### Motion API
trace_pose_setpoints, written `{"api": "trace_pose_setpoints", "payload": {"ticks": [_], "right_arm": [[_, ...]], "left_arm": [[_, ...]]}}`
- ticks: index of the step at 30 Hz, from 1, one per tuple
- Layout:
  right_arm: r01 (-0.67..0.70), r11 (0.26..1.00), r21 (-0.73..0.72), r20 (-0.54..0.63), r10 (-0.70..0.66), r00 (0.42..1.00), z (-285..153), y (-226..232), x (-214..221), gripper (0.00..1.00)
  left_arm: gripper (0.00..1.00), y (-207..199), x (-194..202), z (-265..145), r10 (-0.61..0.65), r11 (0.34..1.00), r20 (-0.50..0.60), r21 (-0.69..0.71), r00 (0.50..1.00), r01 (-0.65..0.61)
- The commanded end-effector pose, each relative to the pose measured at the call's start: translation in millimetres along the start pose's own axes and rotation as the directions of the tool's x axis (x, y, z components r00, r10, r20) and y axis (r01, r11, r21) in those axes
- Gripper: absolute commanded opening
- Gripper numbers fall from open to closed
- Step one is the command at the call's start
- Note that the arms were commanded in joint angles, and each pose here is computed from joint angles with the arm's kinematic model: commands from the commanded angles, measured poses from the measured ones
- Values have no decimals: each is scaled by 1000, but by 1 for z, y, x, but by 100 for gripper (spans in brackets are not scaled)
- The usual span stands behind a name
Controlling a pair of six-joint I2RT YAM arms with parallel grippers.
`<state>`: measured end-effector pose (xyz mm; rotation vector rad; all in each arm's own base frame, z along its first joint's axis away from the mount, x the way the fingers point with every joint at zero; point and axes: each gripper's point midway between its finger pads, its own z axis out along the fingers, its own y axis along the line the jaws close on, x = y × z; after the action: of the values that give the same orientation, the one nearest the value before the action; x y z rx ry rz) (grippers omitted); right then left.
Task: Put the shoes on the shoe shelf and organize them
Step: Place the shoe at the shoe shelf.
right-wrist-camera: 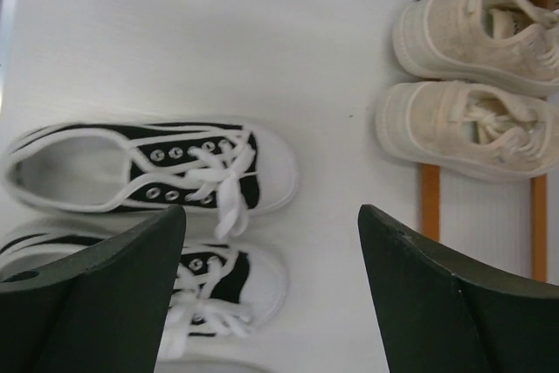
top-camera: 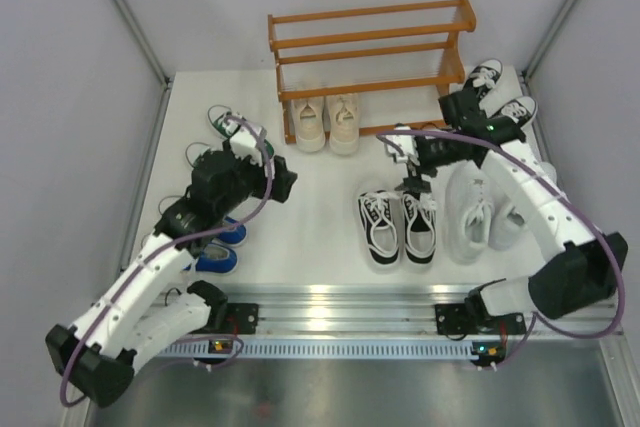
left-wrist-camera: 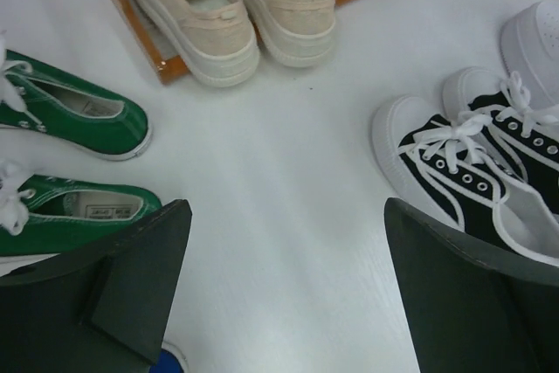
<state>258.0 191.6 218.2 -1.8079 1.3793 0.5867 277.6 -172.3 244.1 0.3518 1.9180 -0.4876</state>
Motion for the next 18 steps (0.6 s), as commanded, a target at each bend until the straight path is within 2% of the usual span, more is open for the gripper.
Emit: {"api": "trace_pose_setpoints", "payload": {"ticks": [1, 4, 7, 12, 18], "right_arm": [[66, 990, 126, -93, -55, 994, 20, -69, -17, 80], [88, 993, 81, -157, -75, 985, 49, -96, -24, 72], [94, 993, 69, -211, -78, 974, 72, -124, -22, 66], [122, 989, 82, -281, -94, 955, 109, -152, -14, 64], [125, 984, 130, -360, -71, 930, 128, -174, 10, 63]], "left_arm": [[98, 31, 30, -22, 67, 990, 21, -122, 998, -64], [98, 36, 13, -49, 82, 986, 141, -157, 987, -60], [98, 44, 6, -60, 90, 977, 183, -207, 979, -51], [98, 53, 7, -64, 93, 966, 181, -255, 979, -44], [98, 54, 6, -64, 94, 965, 183, -258, 979, -45]]}}
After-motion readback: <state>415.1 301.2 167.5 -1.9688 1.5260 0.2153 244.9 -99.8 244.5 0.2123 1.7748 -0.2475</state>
